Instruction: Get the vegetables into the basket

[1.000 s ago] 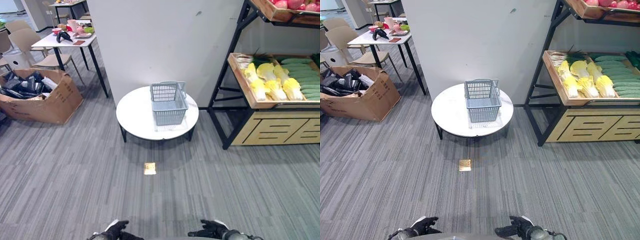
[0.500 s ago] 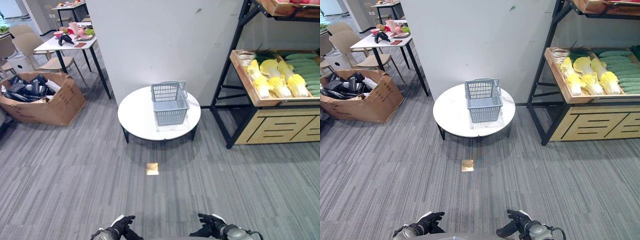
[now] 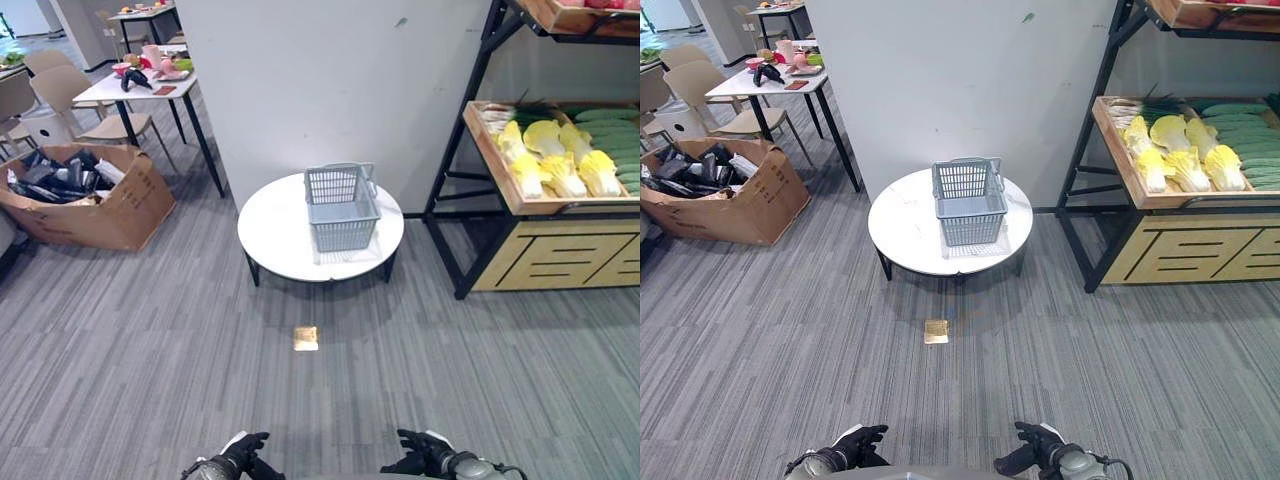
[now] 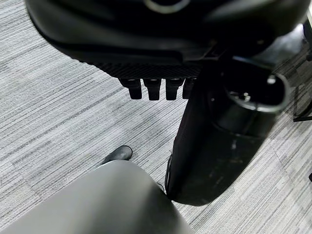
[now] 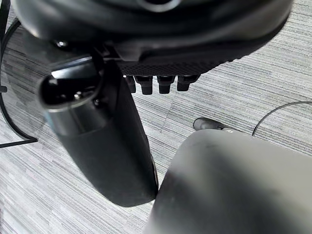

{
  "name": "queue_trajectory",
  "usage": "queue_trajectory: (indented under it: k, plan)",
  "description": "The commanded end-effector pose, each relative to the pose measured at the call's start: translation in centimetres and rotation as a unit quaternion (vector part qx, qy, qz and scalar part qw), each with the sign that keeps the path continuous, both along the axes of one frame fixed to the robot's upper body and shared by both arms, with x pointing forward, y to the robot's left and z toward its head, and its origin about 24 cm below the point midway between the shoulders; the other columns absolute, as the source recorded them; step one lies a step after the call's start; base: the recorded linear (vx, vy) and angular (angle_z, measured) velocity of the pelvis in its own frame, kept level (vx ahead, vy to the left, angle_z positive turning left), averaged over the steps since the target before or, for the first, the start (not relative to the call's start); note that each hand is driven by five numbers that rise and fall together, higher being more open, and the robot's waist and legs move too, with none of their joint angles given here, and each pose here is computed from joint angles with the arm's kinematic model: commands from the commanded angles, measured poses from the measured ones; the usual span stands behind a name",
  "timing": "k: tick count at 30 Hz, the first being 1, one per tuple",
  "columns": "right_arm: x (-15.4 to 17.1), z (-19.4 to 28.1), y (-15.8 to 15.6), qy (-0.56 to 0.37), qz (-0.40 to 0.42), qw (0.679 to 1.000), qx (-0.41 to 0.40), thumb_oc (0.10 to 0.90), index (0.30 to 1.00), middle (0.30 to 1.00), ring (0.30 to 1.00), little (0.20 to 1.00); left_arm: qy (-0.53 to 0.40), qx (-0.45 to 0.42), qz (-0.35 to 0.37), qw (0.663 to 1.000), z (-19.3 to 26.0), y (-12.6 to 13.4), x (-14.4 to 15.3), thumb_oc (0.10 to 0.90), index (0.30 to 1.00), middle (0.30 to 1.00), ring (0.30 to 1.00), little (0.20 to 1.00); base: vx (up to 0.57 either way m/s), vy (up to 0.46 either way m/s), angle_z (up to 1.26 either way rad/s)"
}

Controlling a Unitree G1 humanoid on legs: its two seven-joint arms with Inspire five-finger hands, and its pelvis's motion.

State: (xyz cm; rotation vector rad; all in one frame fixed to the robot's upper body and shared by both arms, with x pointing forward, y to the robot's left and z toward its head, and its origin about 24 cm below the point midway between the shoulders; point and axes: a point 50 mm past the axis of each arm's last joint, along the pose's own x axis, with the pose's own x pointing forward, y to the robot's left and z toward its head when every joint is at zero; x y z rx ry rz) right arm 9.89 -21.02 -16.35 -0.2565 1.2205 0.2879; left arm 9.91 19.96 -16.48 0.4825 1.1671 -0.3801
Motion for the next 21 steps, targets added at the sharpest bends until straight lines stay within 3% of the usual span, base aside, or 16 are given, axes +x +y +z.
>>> queue_trajectory:
  k: [1, 21]
  plan:
    - [-3.45, -0.74, -0.19, 0.073, 0.014, 0.997, -0.005, 0.9, 1.0, 1.0, 1.0, 1.0, 0.048, 0.019, 0.005, 0.999, -0.38, 1.3, -1.97, 0.9, 1.0, 1.0, 1.0, 1.0, 0.0, 0.0, 0.0]
    - [-3.05, -0.54, -0.97, 0.075, 0.016, 0.997, -0.013, 0.9, 1.0, 1.0, 1.0, 1.0, 0.033, 0.004, 0.022, 0.999, -0.22, 0.9, -1.01, 0.9, 1.0, 1.0, 1.0, 1.0, 0.0, 0.015, 0.01]
